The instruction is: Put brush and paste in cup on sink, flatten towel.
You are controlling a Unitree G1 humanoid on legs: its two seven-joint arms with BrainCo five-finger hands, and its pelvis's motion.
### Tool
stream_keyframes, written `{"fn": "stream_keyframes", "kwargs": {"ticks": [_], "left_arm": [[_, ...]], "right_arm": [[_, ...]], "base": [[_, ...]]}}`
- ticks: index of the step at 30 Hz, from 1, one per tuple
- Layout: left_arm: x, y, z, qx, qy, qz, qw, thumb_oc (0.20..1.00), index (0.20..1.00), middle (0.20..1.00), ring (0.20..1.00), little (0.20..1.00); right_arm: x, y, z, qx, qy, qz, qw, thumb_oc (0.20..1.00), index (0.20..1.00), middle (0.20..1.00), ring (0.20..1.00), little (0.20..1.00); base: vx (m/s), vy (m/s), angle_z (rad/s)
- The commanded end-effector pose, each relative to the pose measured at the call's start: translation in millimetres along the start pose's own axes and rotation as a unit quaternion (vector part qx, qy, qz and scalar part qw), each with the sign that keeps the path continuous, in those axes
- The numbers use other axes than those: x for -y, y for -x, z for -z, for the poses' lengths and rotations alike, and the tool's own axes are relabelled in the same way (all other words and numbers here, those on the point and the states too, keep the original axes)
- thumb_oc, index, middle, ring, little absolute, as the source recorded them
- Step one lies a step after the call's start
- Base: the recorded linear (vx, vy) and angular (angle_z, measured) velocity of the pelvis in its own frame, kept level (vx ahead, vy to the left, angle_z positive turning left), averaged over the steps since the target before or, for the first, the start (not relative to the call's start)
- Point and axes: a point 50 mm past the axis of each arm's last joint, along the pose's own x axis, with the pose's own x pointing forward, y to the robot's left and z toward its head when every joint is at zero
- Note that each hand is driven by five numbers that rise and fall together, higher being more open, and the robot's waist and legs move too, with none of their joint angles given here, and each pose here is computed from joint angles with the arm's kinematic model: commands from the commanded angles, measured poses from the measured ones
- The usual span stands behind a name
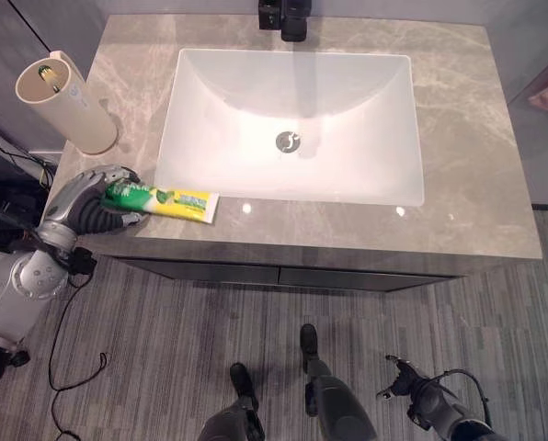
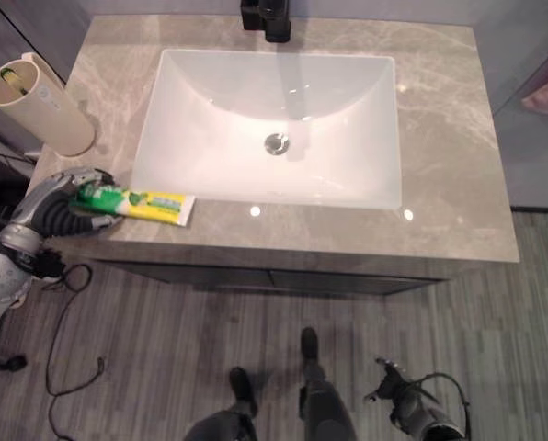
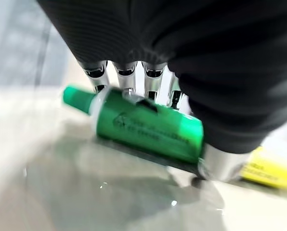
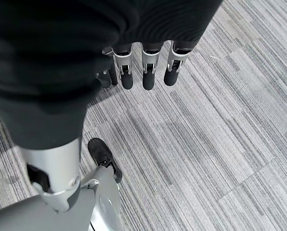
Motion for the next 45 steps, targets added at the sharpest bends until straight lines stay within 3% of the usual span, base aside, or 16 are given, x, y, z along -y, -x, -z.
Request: {"fn": "stream_keyframes", "kwargs": {"ticks": [1,7,14,16,23,25,29,30,31,35,37,38,39,40,41,45], "left_arm": [[29,8,1,0.019,-0.095,0.105,0.99,0.2,0.2,0.2,0.2,0.2],[45,12,4,0.038,-0.166,0.15,0.974,0.2,0.2,0.2,0.2,0.2],[47,10,2,0.041,-0.171,0.128,0.976,0.2,0.2,0.2,0.2,0.2],[42,11,2,0.034,-0.161,0.103,0.981,0.2,0.2,0.2,0.2,0.2],[9,7,-3,0.035,-0.158,0.003,0.987,0.2,0.2,0.2,0.2,0.2],[-12,4,-5,0.037,-0.178,-0.044,0.982,0.2,0.2,0.2,0.2,0.2],[-34,-1,-10,0.044,-0.196,-0.091,0.975,0.2,0.2,0.2,0.2,0.2],[-49,-4,-14,0.052,-0.216,-0.122,0.967,0.2,0.2,0.2,0.2,0.2],[-49,-5,-15,0.053,-0.215,-0.123,0.967,0.2,0.2,0.2,0.2,0.2],[-78,-7,-21,0.062,-0.258,-0.194,0.944,0.2,0.2,0.2,0.2,0.2],[-89,0,-17,0.048,-0.286,-0.228,0.929,0.2,0.2,0.2,0.2,0.2],[-88,1,-17,0.047,-0.286,-0.229,0.929,0.2,0.2,0.2,0.2,0.2],[-95,4,-17,0.041,-0.3,-0.246,0.921,0.2,0.2,0.2,0.2,0.2],[-105,8,-18,0.035,-0.315,-0.277,0.907,0.2,0.2,0.2,0.2,0.2],[-109,9,-21,0.036,-0.32,-0.291,0.901,0.2,0.2,0.2,0.2,0.2],[-116,3,-33,0.064,-0.323,-0.297,0.897,0.2,0.2,0.2,0.2,0.2]], "right_arm": [[5,-3,-4,0.008,0.019,0.008,1.0,1.0,1.0,1.0,1.0,1.0],[7,-3,0,-0.003,0.011,0.018,1.0,1.0,1.0,1.0,1.0,1.0],[-5,5,33,-0.072,-0.052,0.02,0.996,1.0,1.0,1.0,1.0,1.0],[-11,14,57,-0.122,-0.114,0.029,0.985,1.0,1.0,1.0,1.0,1.0],[-16,41,116,-0.235,-0.276,0.074,0.929,1.0,1.0,1.0,1.0,1.0],[-17,53,135,-0.268,-0.369,0.103,0.884,1.0,1.0,1.0,1.0,1.0],[-11,65,154,-0.29,-0.441,0.131,0.839,1.0,1.0,1.0,1.0,1.0],[2,72,167,-0.298,-0.473,0.164,0.813,1.0,1.0,1.0,1.0,1.0],[3,72,168,-0.297,-0.474,0.164,0.812,1.0,1.0,1.0,1.0,1.0],[113,89,180,-0.207,-0.442,0.317,0.813,1.0,1.0,1.0,1.0,1.0],[181,100,146,-0.082,-0.384,0.416,0.82,1.0,1.0,1.0,1.0,1.0],[180,101,146,-0.083,-0.382,0.416,0.821,1.0,1.0,1.0,1.0,1.0],[211,113,122,-0.009,-0.35,0.462,0.815,1.0,1.0,1.0,1.0,1.0],[240,137,87,0.09,-0.322,0.529,0.78,1.0,1.0,1.0,1.0,1.0],[249,145,68,0.141,-0.316,0.546,0.763,1.0,1.0,1.0,1.0,1.0],[278,170,18,0.264,-0.231,0.528,0.774,1.0,1.0,1.0,1.0,1.0]], "base": [[0.01,-0.003,-0.1],[0.0,-0.004,-0.04],[0.02,-0.003,-0.01],[0.05,-0.013,0.0],[0.01,-0.002,0.0],[0.0,-0.002,-0.02],[0.0,0.0,0.0],[0.0,0.0,0.0],[-0.05,-0.021,0.0],[-0.01,0.016,-0.07],[-0.06,0.027,-0.41],[-0.03,0.024,-0.44],[-0.02,0.02,-0.46],[0.0,0.033,-0.36],[-0.03,0.0,-0.28],[-0.02,-0.007,-0.03]]}}
